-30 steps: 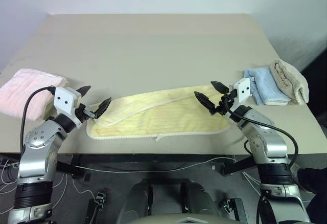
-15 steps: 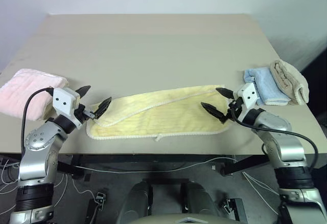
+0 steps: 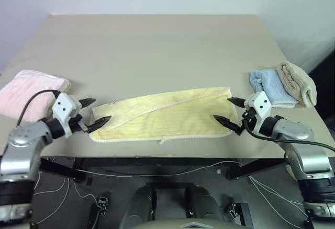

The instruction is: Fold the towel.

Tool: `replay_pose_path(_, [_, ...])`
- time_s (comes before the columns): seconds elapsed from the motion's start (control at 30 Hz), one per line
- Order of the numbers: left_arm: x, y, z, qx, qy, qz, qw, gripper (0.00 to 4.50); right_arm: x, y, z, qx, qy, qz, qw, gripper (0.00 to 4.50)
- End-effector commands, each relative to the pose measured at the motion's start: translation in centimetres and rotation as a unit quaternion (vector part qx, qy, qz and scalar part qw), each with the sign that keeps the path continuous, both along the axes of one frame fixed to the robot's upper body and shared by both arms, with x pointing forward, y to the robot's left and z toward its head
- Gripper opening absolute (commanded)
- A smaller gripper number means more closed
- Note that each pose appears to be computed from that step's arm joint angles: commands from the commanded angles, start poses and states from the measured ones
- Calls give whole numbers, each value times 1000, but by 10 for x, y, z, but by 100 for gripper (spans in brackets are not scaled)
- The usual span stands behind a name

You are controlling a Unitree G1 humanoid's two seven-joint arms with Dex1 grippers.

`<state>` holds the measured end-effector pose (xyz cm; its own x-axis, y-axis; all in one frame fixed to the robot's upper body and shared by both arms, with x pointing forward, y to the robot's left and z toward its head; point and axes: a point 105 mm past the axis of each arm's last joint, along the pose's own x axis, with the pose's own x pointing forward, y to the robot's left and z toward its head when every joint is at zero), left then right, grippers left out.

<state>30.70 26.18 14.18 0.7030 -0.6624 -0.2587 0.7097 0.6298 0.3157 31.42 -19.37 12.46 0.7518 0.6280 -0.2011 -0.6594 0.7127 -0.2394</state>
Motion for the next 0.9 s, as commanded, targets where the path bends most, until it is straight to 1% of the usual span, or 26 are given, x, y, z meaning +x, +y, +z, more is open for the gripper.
replay_pose_path(0.03, [0,1,3,86,6,-75,993,450,-2,8,7,5,-31,-4,999,446])
replay_pose_path(0.1, [-2,0,1,114,18,-114,987,450,-3,11,5,7,-33,-6,999,446])
replay_pose_path(0.2, [-5,-4,3,132,36,-162,977,450,-3,12,4,10,-34,-13,999,446])
replay_pose_path(0.3, [-4,-1,2,165,43,-186,968,450,-3,12,3,12,-36,-19,999,446])
replay_pose_path(0.4, [-7,1,-4,207,44,-220,952,450,-4,14,2,15,-36,-20,999,446])
replay_pose_path(0.53, [-6,1,-4,226,34,-238,944,450,-6,16,1,18,-36,-22,999,446])
replay_pose_path(0.63, [0,0,-4,246,11,-237,940,450,-7,17,0,21,-36,-24,999,446])
replay_pose_path(0.73, [1,1,-6,249,6,-238,939,450,-8,16,-1,22,-36,-27,999,446])
replay_pose_path(0.83, [-3,1,-11,257,10,-249,934,395,-8,16,-1,24,-36,-29,999,450])
replay_pose_path(0.9, [-4,2,-13,260,11,-251,932,332,-8,16,-1,26,-36,-30,999,450])
